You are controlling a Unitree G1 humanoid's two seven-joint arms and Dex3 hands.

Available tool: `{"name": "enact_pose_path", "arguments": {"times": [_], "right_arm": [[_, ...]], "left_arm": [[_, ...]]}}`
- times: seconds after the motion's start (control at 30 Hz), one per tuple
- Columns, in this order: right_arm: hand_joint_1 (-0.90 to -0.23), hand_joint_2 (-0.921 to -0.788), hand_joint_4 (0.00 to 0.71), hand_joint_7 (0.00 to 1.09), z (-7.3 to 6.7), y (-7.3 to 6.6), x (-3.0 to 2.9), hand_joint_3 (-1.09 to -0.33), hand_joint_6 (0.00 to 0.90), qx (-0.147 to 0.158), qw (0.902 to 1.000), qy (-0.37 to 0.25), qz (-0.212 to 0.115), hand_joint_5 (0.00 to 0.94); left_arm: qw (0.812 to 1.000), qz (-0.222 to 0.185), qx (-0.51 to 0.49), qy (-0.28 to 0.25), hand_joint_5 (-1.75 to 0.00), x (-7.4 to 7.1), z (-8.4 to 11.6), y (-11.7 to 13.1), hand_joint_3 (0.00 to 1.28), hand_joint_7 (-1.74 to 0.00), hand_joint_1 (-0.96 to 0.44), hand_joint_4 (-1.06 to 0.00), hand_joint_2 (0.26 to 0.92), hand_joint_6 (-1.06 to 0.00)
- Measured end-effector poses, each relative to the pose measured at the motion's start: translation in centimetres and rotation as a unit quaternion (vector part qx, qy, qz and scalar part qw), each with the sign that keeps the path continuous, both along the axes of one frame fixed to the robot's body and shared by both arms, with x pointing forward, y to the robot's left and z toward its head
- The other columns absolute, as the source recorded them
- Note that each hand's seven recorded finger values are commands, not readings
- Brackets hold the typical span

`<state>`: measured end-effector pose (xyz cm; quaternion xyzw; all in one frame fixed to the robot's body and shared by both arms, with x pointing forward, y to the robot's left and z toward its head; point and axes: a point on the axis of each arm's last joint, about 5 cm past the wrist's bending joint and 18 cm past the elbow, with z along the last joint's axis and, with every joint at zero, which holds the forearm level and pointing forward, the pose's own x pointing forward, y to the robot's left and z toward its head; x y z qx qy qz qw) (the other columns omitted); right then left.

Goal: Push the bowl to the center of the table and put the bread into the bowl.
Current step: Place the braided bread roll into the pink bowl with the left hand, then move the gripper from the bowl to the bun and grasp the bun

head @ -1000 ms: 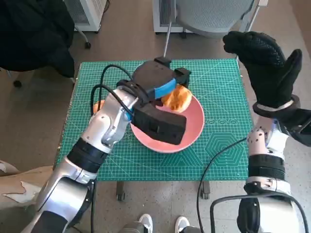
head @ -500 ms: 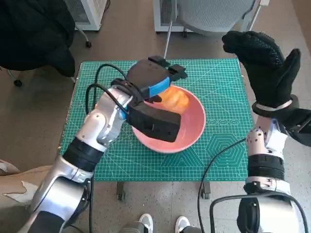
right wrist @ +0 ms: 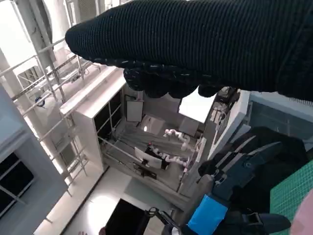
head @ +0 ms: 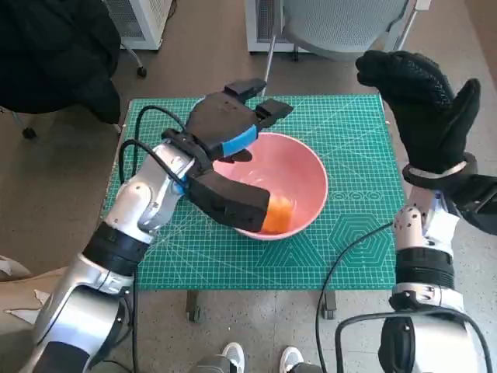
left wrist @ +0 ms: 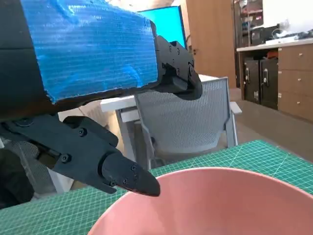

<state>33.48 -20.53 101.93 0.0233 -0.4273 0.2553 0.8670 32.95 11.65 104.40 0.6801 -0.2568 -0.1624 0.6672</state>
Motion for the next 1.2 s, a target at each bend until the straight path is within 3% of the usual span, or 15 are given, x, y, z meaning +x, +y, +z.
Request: {"name": "enact_pose_path", "arguments": {"times": [0.37, 0.67, 0.87, 1.2], "right_arm": [[-0.701, -0.921, 0.252, 0.0, 0.0, 0.4, 0.08, -0.865, 0.31, -0.001, 1.0, 0.002, 0.008, 0.0], [-0.698, -0.921, 0.254, 0.0, 0.0, 0.4, 0.09, -0.864, 0.312, -0.001, 1.0, 0.002, 0.008, 0.001], [-0.698, -0.921, 0.254, 0.0, 0.0, 0.4, 0.09, -0.864, 0.314, -0.001, 1.0, 0.002, 0.009, 0.001], [-0.709, -0.921, 0.253, 0.0, 0.0, 0.7, 0.16, -0.863, 0.314, 0.0, 0.9999, 0.005, 0.015, 0.0]], "left_arm": [[1.0, -0.023, -0.018, -0.008, 0.0, -0.7, 0.4, 1.7, 0.0, -0.16, -0.62, -0.14, 0.867, -0.24], [0.998, -0.042, -0.04, -0.033, 0.0, -1.9, 1.7, 6.6, 0.0, -0.15, -0.65, -0.14, 0.825, -0.26], [0.998, -0.023, -0.036, -0.049, -0.01, -2.9, 1.9, 10.1, 0.0, -0.14, -0.64, -0.16, 0.794, -0.27], [0.997, 0.02, -0.007, -0.071, -0.02, -4.1, 1.1, 13.3, 0.0, -0.13, -0.67, -0.22, 0.75, -0.34]]}}
